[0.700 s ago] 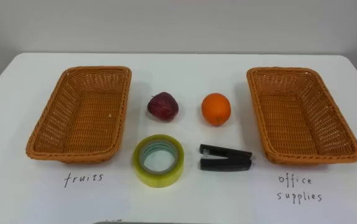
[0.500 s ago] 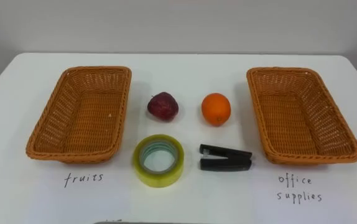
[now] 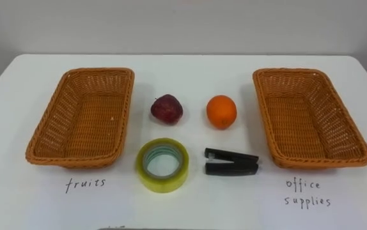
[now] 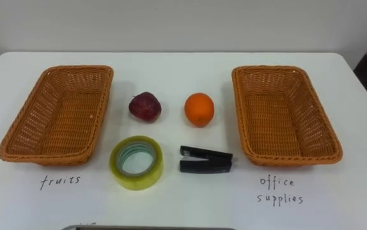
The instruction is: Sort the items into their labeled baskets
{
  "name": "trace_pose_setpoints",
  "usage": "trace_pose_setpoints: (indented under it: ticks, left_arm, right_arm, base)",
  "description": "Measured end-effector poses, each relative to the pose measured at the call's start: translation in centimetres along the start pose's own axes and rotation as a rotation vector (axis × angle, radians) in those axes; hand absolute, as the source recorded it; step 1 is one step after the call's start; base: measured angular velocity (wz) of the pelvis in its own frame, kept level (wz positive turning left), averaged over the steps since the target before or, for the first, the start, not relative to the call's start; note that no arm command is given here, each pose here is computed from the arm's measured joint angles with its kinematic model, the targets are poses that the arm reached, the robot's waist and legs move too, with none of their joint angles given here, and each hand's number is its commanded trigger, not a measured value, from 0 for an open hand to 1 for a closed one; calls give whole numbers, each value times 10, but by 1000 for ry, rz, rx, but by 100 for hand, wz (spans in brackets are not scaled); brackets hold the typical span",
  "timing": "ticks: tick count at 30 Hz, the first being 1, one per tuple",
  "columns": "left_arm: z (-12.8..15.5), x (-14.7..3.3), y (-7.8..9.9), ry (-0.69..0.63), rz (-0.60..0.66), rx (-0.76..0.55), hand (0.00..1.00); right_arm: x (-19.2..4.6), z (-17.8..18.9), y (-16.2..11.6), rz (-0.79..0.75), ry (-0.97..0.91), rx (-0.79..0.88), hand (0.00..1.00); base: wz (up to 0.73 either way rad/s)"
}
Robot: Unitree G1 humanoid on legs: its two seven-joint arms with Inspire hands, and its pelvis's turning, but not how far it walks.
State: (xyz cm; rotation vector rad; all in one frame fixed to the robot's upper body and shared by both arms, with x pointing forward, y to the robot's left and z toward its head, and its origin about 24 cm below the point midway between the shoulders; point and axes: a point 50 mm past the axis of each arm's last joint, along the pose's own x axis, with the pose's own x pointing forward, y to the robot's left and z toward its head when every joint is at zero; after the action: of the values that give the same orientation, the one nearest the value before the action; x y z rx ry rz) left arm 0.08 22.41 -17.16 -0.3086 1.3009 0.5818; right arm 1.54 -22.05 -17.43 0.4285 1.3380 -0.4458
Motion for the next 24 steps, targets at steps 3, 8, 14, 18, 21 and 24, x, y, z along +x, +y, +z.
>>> trace_pose_setpoints:
  ticks: [3, 8, 14, 18, 21, 24]
  left_arm:
    - [-3, -1, 2, 15, 5, -17, 0]
    - [-8, -1, 7, 33, 18, -30, 0]
    - [-12, -3, 16, 37, 42, -91, 0]
    - [-12, -3, 18, 36, 49, -99, 0]
    - [-12, -4, 20, 29, 48, -99, 0]
    - [-9, -4, 23, 17, 53, -102, 0]
  right_arm:
    - [-1, -5, -6, -45, 1, 86, 0]
    - [-4, -8, -18, -138, -8, 260, 0]
    - [-10, -9, -40, -270, -63, 584, 0]
    - [-12, 0, -46, -341, -93, 690, 0]
    - [-14, 15, -49, -385, -142, 739, 0]
    - [-19, 34, -55, -465, -211, 802, 0]
  base:
    - [-7]
    - [-1]
    - [-8]
    - [-4]
    - [-1]
    - [-5]
